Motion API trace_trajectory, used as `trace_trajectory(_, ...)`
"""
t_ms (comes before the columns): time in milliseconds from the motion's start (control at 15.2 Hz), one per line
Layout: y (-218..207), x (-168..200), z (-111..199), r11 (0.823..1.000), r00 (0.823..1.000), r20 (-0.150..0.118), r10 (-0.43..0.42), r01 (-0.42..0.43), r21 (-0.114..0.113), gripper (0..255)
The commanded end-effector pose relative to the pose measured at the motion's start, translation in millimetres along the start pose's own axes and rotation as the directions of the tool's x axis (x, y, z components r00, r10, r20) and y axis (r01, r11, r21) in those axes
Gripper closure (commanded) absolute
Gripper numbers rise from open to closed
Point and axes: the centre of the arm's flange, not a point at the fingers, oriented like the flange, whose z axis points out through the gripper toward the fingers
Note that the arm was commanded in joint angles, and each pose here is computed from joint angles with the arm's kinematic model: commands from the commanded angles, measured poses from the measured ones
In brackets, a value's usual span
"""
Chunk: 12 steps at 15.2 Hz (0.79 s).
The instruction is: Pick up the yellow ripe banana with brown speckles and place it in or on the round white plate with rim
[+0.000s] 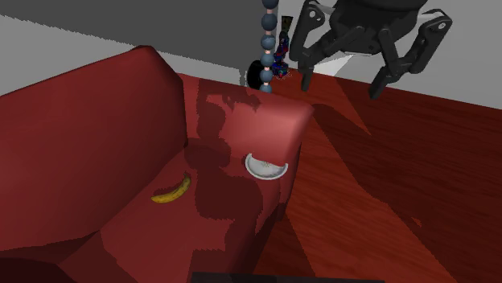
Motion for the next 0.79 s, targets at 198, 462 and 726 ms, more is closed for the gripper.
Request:
trace_trajectory(198,-26,3,31,1.0,1.0,0.01,0.019,-0.019,-0.004,0)
trace_trajectory(462,-59,7,72,0.999,0.999,0.022,0.045,-0.044,-0.009,0)
trace_trajectory(726,-93,11,113,0.997,0.997,0.035,0.07,-0.07,-0.014,0)
